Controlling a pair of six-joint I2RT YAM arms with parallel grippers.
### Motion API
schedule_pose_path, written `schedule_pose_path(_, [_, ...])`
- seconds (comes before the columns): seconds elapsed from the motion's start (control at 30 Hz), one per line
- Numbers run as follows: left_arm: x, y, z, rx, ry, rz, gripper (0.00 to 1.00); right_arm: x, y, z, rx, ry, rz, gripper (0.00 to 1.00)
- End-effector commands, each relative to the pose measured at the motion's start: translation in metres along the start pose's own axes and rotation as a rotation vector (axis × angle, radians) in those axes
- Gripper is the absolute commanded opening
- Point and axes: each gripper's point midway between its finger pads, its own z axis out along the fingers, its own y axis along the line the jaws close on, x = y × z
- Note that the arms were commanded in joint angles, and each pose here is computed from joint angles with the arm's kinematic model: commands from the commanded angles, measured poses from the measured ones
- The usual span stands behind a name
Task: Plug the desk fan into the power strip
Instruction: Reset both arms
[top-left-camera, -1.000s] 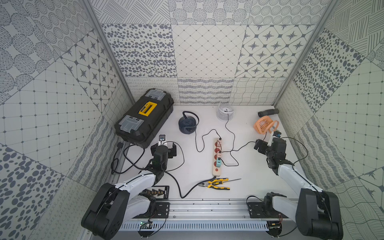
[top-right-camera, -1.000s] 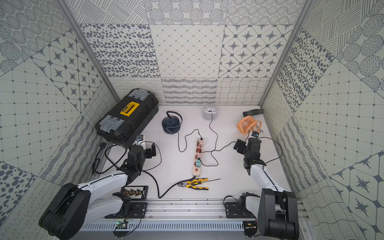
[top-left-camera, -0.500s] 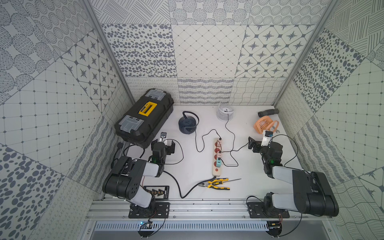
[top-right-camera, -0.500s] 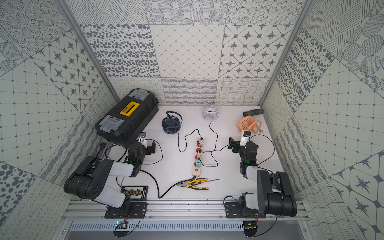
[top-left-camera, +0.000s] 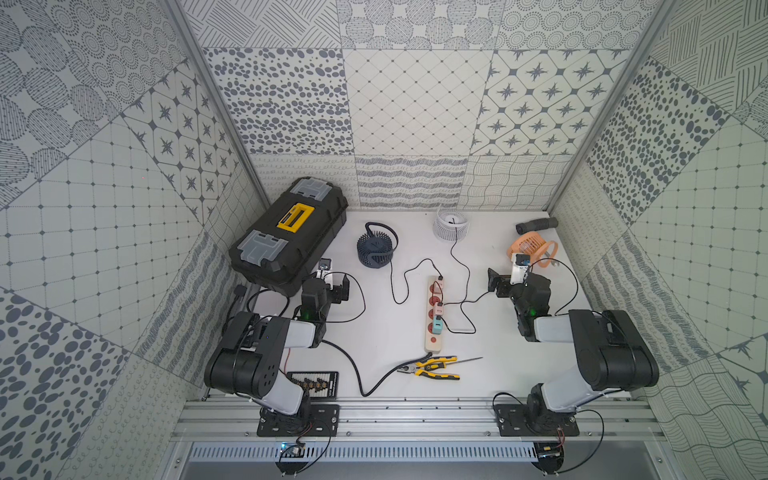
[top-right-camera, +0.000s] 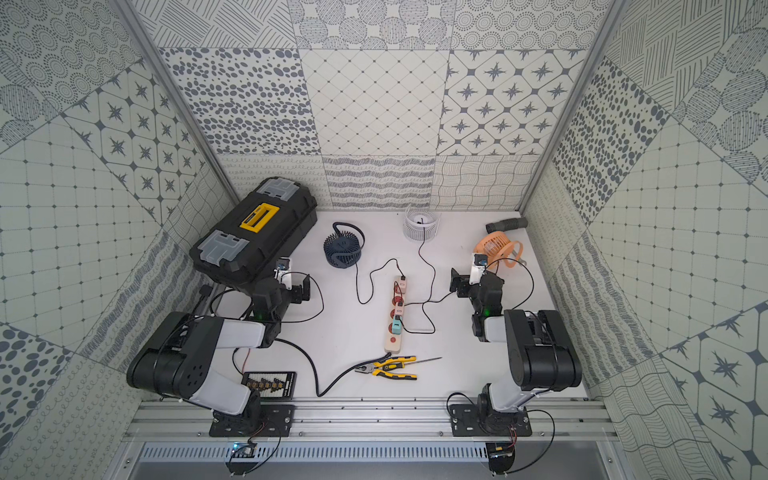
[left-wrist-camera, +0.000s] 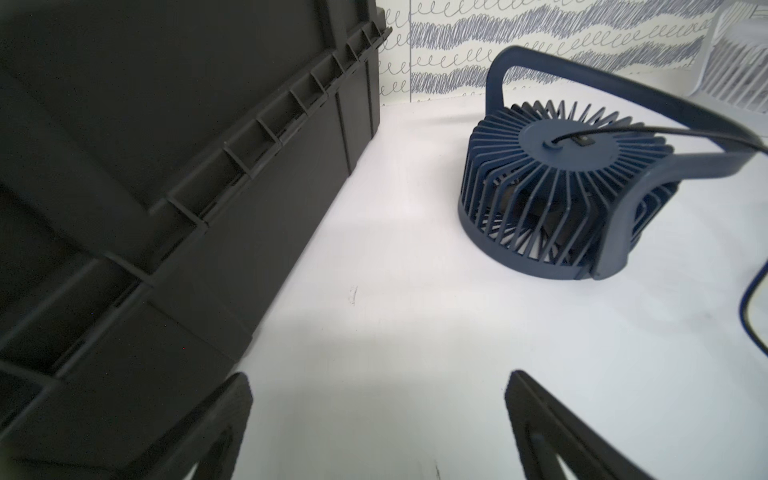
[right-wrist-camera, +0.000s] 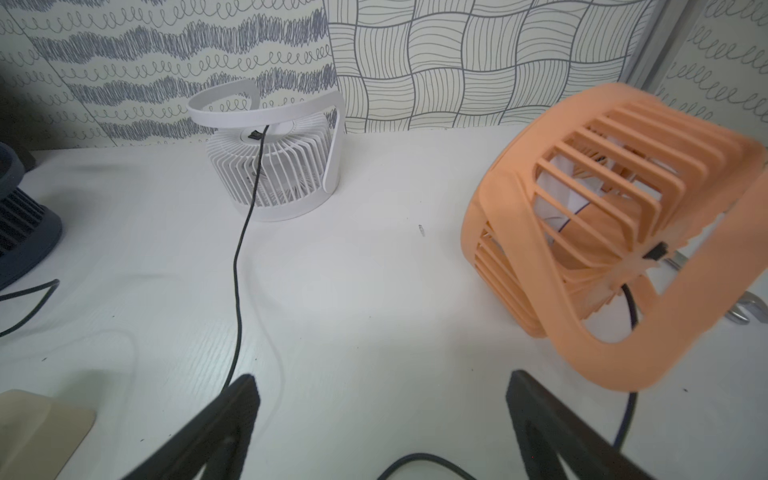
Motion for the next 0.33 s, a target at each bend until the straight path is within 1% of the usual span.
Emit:
schedule_pose_path(0.0, [-0.0006,-0.0073,0.0015,0.053,0.003,0.007,0.98,-0.0082,-0.0030,0.0007,0.027,-0.027,-0.011,0.97])
schedule_pose_path(0.3, [-0.0006,-0.0097,0.0019,0.080,0.007,0.004,0.98,-0.0083,-0.0032,0.0007,0.030,-0.028,-0.014,0.97])
